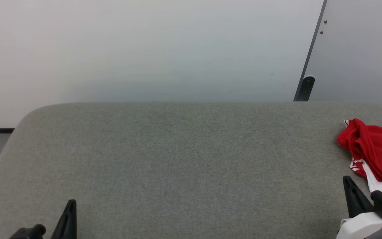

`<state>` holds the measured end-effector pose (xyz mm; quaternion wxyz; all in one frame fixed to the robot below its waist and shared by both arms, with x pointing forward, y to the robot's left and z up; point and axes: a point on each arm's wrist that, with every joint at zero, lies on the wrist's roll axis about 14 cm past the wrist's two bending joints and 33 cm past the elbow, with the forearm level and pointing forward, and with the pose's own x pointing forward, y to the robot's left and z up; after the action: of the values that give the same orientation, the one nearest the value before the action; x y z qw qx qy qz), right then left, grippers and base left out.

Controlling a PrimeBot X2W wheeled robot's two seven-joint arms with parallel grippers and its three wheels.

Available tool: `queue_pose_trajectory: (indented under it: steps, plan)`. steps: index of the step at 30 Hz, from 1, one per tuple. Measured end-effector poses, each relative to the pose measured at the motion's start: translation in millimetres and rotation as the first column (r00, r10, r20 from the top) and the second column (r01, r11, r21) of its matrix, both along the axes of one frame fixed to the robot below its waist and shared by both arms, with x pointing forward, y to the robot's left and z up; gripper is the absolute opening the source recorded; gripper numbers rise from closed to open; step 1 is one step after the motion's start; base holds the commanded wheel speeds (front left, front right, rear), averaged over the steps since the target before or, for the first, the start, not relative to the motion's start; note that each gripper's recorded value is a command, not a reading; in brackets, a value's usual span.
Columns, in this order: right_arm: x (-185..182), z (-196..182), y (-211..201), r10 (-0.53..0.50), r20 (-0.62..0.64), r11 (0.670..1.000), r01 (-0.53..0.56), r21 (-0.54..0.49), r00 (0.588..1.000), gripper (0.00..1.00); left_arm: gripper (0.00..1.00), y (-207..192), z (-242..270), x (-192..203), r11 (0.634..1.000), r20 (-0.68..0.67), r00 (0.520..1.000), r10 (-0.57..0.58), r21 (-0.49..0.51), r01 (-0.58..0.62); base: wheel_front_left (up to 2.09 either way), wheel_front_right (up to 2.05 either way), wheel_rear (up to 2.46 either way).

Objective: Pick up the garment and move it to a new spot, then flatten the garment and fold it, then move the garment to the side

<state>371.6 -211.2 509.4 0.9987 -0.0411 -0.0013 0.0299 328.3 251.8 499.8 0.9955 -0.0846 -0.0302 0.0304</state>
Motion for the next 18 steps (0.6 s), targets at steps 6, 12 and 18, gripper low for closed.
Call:
queue_pose_trajectory:
  steps: [6, 12, 18]
  plan:
    - [1, -3, -4, -0.029, -0.022, 0.991, 0.032, 0.133, 0.999, 0.0, 0.0, 1, -3, 3, 0.994, -0.015, 1.0, 0.015, -0.109, -0.017, 0.0, 0.0, 0.0]
    - [1, -2, -3, -0.039, -0.023, 0.964, 0.044, 0.261, 0.999, 0.0, 0.0, -1, -5, 5, 0.975, -0.023, 0.999, 0.024, -0.218, -0.029, 0.0, 0.0, 0.0]
    - [2, -2, -3, -0.047, -0.031, 0.926, 0.056, 0.372, 0.998, 0.0, 0.0, -3, -3, 11, 0.949, -0.021, 0.999, 0.028, -0.313, -0.034, 0.0, 0.0, 0.0]
